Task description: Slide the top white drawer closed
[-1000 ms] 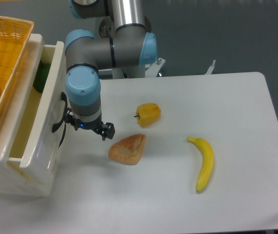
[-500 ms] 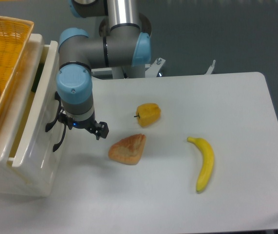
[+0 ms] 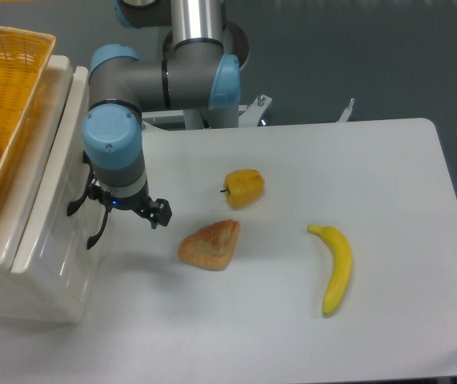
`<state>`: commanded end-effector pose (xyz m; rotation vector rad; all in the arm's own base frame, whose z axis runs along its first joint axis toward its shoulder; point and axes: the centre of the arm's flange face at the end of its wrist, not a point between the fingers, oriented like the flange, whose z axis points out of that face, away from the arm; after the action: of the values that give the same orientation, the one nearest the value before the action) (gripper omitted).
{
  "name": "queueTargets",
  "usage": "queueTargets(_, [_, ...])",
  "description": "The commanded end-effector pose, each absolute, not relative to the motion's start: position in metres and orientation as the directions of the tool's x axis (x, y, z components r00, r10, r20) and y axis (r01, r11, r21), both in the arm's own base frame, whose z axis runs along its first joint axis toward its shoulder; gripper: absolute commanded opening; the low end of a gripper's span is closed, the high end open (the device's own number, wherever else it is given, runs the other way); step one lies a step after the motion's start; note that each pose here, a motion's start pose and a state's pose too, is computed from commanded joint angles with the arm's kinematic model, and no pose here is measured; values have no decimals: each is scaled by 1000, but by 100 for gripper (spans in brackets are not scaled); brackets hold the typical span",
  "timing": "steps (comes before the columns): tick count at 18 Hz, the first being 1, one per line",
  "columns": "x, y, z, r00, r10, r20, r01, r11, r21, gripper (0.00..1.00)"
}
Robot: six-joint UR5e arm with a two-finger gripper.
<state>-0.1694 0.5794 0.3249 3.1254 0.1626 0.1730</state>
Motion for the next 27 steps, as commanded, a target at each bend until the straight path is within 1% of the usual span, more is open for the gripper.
queueTargets(9, [-170, 580, 326, 990, 94, 109, 94, -996, 9, 100])
queueTargets(14, [-206, 573, 337, 987, 133, 91, 135, -991, -16, 100])
queueTargets(18, [-246, 561, 348, 991, 107, 74, 110, -993, -40, 100])
queueTargets(22, [-295, 533, 357, 999, 31, 29, 33, -999, -42, 100])
queueTargets(26, [-332, 506, 371, 997, 39, -60, 39, -999, 10, 100])
queueTargets(27, [-344, 498, 374, 997, 41, -68, 41, -999, 11, 100])
